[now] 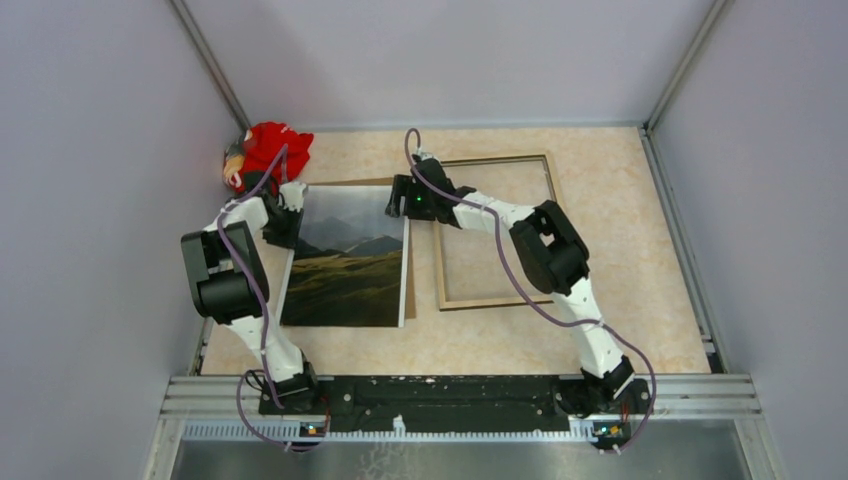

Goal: Put the photo into the frame
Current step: Pick up the photo at the center of the board.

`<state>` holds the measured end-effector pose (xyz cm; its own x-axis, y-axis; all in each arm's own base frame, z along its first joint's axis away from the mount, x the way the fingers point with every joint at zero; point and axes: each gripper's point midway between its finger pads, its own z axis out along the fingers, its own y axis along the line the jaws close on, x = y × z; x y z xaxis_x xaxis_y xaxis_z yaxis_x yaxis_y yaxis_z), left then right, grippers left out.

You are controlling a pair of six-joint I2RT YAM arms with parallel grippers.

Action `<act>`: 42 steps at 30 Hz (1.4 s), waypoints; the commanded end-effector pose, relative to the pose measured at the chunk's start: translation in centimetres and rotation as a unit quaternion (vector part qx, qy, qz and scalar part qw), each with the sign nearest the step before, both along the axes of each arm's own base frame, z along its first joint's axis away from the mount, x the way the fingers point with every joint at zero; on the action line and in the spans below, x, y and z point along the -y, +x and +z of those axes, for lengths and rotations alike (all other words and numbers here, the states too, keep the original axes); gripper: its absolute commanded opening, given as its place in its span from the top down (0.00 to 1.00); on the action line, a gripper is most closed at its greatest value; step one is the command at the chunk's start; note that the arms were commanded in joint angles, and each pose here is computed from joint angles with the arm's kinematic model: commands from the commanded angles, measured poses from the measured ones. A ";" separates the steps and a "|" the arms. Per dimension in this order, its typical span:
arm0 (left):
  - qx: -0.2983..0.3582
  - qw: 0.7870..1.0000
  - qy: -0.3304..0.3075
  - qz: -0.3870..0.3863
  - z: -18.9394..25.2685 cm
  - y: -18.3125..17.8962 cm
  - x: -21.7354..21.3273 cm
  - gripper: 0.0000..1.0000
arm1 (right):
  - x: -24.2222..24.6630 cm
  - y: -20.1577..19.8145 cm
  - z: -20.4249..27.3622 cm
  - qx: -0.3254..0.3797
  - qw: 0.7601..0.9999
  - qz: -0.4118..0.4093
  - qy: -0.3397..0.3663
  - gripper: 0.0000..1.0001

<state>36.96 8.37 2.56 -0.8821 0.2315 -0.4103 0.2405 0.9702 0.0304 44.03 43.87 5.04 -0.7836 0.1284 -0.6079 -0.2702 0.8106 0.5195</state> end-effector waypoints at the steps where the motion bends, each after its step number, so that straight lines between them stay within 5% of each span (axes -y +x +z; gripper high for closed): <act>1: -0.025 1.000 0.001 -0.009 -2.4 -0.9 0.4 0.71 | -2.2 -0.8 5.4 0.040 0.996 0.033 0.069 0.29; 22: -0.019 1.000 0.004 -0.017 -1.7 -0.6 0.6 0.74 | -2.3 -2.5 8.9 0.099 0.987 0.073 0.104 0.29; 29: -0.017 1.000 0.002 -0.018 -1.6 -0.6 0.7 0.75 | -2.6 -2.5 7.3 0.066 0.984 0.078 0.147 0.32; 37: -0.015 1.000 -0.001 -0.020 -1.3 -0.5 0.8 0.75 | -2.9 -2.5 5.9 0.017 0.977 0.075 0.198 0.53; 42: -0.011 1.000 0.002 -0.019 -0.2 -0.3 0.7 0.73 | -3.0 -2.1 6.1 0.004 0.977 0.077 0.198 0.87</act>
<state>37.26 8.58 2.61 -0.8762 0.2498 -0.4122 0.2485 0.9669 0.0579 41.22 45.84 9.25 -0.8087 0.2222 -0.5446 -0.3584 0.5480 0.7558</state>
